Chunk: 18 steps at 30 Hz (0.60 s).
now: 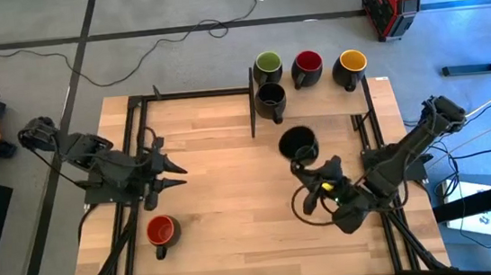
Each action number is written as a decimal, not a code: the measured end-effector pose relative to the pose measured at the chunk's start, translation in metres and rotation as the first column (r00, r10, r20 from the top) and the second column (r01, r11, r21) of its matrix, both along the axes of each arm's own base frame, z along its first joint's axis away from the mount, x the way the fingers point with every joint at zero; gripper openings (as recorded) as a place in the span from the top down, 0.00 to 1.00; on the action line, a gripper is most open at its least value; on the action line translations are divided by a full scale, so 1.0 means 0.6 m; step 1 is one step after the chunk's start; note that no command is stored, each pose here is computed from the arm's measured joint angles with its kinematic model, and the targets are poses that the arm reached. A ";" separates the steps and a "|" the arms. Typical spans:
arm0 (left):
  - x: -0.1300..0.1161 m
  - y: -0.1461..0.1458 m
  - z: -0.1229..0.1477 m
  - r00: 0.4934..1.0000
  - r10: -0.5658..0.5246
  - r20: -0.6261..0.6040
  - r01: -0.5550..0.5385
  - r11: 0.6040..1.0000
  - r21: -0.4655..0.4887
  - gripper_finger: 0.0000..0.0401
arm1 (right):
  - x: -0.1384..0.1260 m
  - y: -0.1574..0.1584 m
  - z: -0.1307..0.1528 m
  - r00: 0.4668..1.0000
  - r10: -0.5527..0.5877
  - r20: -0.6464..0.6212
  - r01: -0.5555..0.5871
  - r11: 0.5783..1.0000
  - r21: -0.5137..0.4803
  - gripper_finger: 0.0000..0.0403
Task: Place coffee mugs
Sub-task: Put the black mug on the shelf
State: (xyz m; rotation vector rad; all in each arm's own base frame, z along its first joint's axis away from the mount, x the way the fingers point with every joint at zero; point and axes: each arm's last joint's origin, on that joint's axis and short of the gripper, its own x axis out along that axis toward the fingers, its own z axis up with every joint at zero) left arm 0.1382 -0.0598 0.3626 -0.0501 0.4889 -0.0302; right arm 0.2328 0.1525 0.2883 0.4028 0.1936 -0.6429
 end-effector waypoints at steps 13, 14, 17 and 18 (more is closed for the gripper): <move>0.047 -0.026 -0.030 0.993 -0.025 -0.113 0.029 0.999 0.036 0.71 | 0.056 0.014 -0.042 0.988 0.145 -0.061 -0.142 0.989 0.044 0.99; 0.050 -0.027 -0.032 0.993 -0.021 -0.118 0.026 0.999 0.040 0.71 | 0.062 0.012 -0.051 0.986 0.146 -0.082 -0.142 0.989 0.052 0.99; 0.059 -0.029 -0.038 0.990 -0.015 -0.140 0.022 0.999 0.047 0.71 | 0.084 0.005 -0.071 0.983 0.149 -0.104 -0.141 0.987 0.080 1.00; 0.061 -0.029 -0.040 0.989 -0.017 -0.147 0.024 0.999 0.046 0.71 | 0.091 0.003 -0.077 0.981 0.158 -0.112 -0.148 0.985 0.090 1.00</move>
